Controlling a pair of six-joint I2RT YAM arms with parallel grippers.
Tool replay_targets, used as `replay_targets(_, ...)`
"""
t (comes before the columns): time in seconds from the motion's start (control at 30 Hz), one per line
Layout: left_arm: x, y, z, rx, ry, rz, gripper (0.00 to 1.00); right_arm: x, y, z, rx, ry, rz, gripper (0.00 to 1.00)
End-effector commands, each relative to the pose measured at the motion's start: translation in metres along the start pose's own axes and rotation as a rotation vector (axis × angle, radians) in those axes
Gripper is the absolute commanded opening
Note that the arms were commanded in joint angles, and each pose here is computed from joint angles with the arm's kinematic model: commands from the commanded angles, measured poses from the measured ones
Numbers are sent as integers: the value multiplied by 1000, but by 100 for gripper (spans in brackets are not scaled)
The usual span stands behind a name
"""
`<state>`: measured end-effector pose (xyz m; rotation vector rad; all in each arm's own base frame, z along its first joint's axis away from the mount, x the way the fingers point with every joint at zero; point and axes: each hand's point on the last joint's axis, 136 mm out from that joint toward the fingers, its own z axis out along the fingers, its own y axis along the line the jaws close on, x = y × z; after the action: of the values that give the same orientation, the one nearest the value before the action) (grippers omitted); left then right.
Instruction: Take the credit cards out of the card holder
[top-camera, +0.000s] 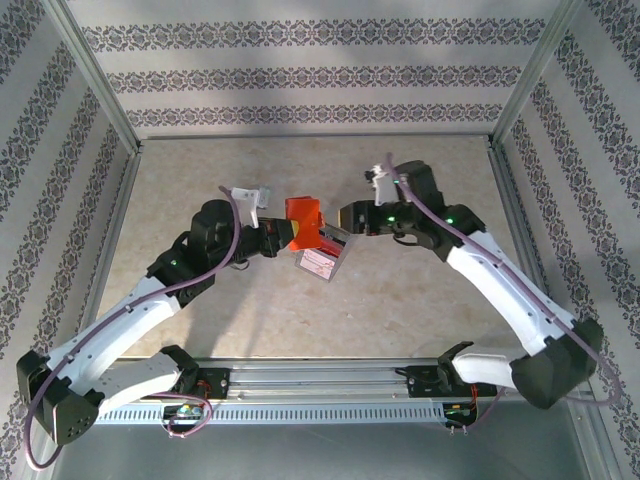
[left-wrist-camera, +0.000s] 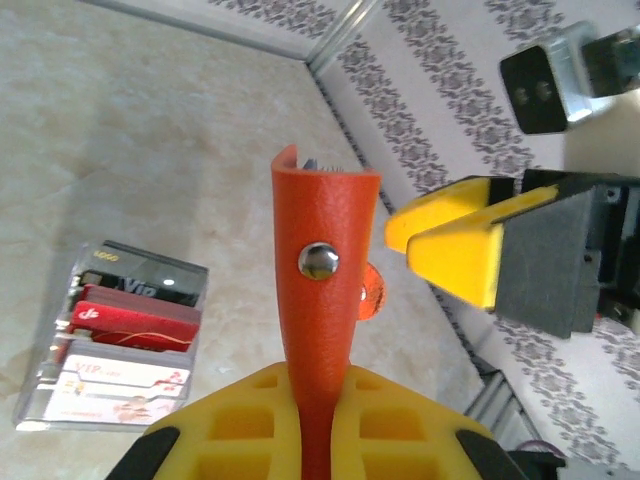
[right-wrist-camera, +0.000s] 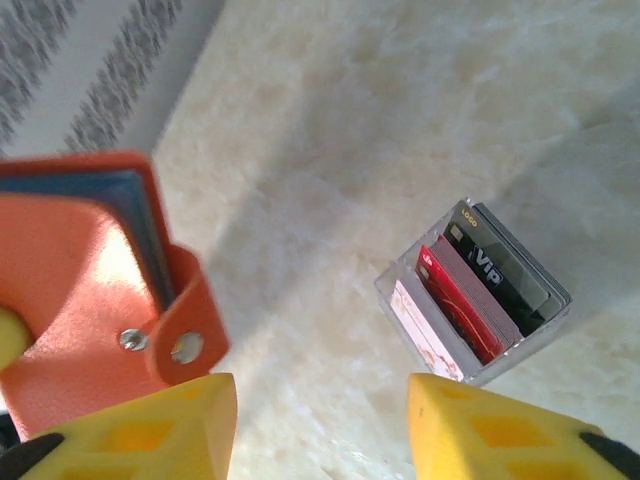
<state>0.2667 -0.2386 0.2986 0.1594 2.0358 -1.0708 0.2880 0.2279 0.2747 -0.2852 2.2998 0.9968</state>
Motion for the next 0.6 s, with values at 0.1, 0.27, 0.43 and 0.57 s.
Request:
replay_targets(0.1,-24,-30,-19,279,-88,-36,0,-10,47,-32,-368,-141,-110,77)
replay_targets(0.27,-29,-44,-24,413,-98,-49,0,5,61,-27,-402,-196,-206,77)
replay_targets(0.43,-32,-57,-26,515,-106,-64,0,11,60,-24,-434,-220,-209,64)
replay_targets(0.57,-32,-61,-24,556,-95,-81,0,14,62,-27,-543,-203,-150,55)
